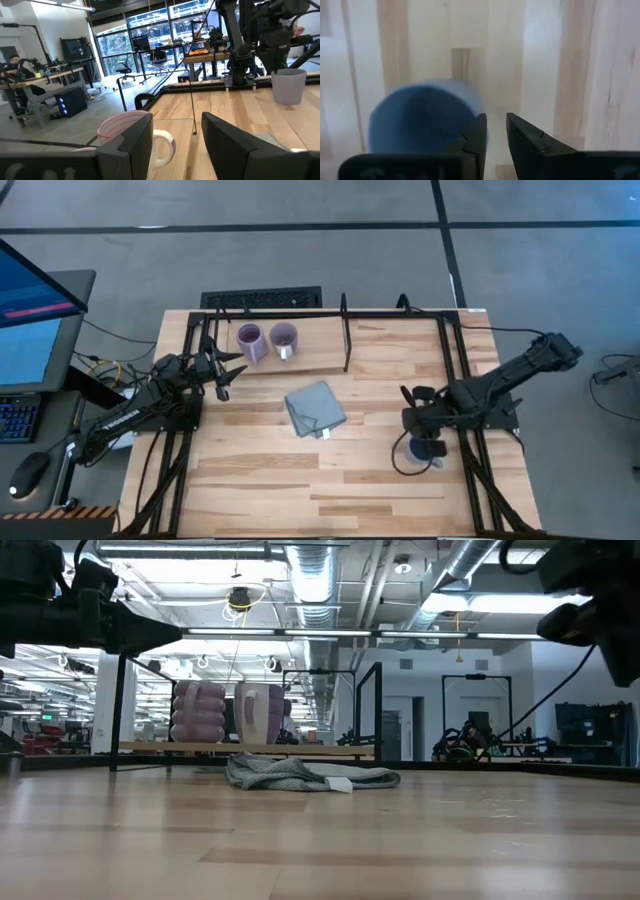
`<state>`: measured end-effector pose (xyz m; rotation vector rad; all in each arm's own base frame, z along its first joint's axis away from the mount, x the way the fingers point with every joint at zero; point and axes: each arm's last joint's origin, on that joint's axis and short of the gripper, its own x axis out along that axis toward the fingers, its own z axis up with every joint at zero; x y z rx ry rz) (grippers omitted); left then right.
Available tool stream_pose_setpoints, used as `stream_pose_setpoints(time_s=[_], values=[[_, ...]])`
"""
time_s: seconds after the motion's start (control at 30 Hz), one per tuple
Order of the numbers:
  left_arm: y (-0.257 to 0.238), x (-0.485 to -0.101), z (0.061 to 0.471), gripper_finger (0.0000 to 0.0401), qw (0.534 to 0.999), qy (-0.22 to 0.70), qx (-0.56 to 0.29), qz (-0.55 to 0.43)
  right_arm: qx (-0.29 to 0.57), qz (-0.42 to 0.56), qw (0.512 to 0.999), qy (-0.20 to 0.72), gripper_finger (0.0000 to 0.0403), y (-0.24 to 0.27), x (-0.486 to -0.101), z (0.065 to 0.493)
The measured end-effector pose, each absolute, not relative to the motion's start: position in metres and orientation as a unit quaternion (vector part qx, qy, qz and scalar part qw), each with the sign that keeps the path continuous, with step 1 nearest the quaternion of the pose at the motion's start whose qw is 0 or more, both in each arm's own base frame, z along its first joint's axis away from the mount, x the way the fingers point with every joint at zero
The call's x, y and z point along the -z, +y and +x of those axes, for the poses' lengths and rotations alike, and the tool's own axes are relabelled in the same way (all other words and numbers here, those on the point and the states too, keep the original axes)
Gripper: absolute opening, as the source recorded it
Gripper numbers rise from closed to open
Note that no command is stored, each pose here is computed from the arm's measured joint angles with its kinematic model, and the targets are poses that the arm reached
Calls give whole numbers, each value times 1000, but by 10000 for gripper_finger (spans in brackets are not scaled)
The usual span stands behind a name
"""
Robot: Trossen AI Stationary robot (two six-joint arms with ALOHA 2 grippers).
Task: Stack small to large cups/mugs on shelf
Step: Put the blue mug on the shelf
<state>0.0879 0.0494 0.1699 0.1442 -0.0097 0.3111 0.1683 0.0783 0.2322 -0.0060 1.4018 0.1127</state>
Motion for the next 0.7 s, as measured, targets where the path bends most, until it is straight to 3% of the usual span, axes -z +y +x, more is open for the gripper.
stream_pose_setpoints(time_s=[0.3,0.7], values=[[49,-170,88,162,985,-4,-156,74,-18,25,762,647,100,65,-230,177],[50,-170,88,162,985,-4,-157,74,9,61,768,638,185,60,-231,180]])
